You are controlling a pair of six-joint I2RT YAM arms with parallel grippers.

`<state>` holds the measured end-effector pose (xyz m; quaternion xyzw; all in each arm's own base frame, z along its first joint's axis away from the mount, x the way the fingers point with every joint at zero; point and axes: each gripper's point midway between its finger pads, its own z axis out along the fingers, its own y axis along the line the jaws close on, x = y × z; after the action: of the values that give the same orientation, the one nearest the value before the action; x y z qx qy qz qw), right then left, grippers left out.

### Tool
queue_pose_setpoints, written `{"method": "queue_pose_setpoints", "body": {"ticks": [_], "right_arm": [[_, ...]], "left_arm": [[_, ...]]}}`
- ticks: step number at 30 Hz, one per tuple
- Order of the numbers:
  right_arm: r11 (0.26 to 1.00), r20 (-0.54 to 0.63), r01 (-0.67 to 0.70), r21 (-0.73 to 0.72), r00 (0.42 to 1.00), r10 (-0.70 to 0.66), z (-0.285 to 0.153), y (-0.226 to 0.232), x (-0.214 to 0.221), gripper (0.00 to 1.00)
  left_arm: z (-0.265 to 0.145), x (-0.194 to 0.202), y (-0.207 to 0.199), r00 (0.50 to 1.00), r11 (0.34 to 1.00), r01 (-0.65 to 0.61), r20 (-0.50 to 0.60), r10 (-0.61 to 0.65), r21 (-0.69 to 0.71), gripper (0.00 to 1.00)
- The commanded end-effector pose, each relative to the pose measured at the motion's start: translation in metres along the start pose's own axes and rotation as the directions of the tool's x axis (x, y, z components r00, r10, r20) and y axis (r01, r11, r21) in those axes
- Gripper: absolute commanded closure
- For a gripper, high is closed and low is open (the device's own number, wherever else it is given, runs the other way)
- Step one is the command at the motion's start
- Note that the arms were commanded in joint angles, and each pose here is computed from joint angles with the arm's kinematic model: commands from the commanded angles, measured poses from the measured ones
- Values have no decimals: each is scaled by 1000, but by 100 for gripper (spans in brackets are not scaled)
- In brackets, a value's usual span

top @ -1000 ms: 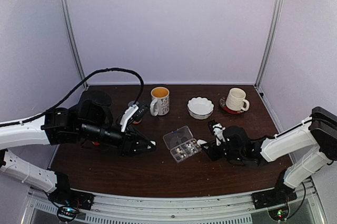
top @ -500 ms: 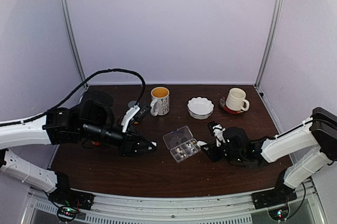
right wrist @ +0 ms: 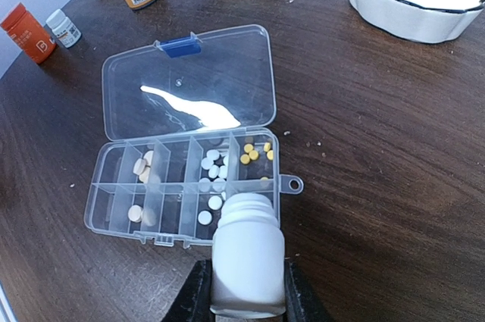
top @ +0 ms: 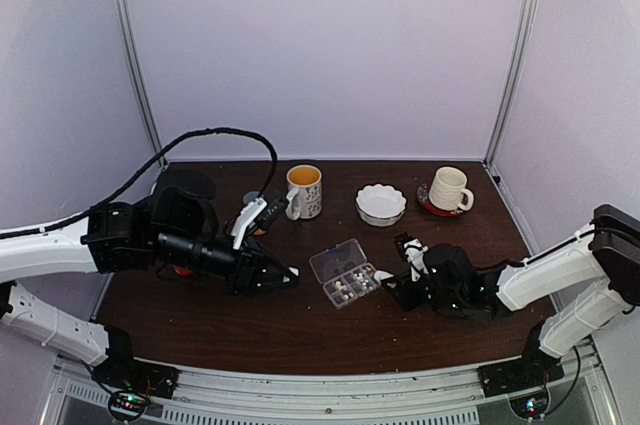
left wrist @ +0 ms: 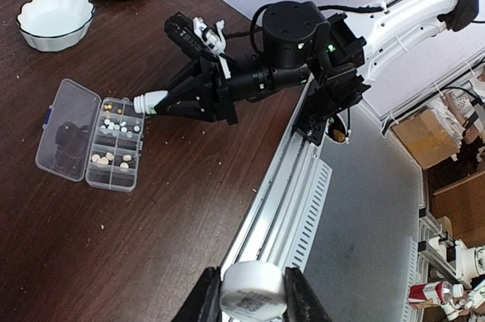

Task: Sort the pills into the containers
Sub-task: Pour the pill into the compartment of the pill container.

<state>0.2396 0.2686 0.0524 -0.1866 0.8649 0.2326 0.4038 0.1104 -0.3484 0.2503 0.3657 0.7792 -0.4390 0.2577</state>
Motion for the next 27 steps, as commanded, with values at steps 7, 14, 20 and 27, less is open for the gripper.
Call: {"method": "queue_pose_setpoints", "body": {"ticks": [7, 14, 20, 27], "right_arm": [[1000, 65, -3, 0, 998, 3, -5, 5, -19, 100], [1000, 23, 13, 9, 1000, -14, 1, 6, -15, 100], [1000, 71, -11, 20, 997, 10, -6, 1, -19, 100], [1000, 46, 9, 13, 999, -9, -5, 4, -16, 100]], "left_arm": [[-4, -19, -10, 998, 999, -13, 54, 11, 35, 100], [-4, -19, -10, 999, 999, -11, 54, 10, 32, 100], [-3, -18, -9, 999, 999, -10, 52, 9, 31, 100], [-2, -19, -10, 999, 999, -9, 50, 7, 35, 100]]}}
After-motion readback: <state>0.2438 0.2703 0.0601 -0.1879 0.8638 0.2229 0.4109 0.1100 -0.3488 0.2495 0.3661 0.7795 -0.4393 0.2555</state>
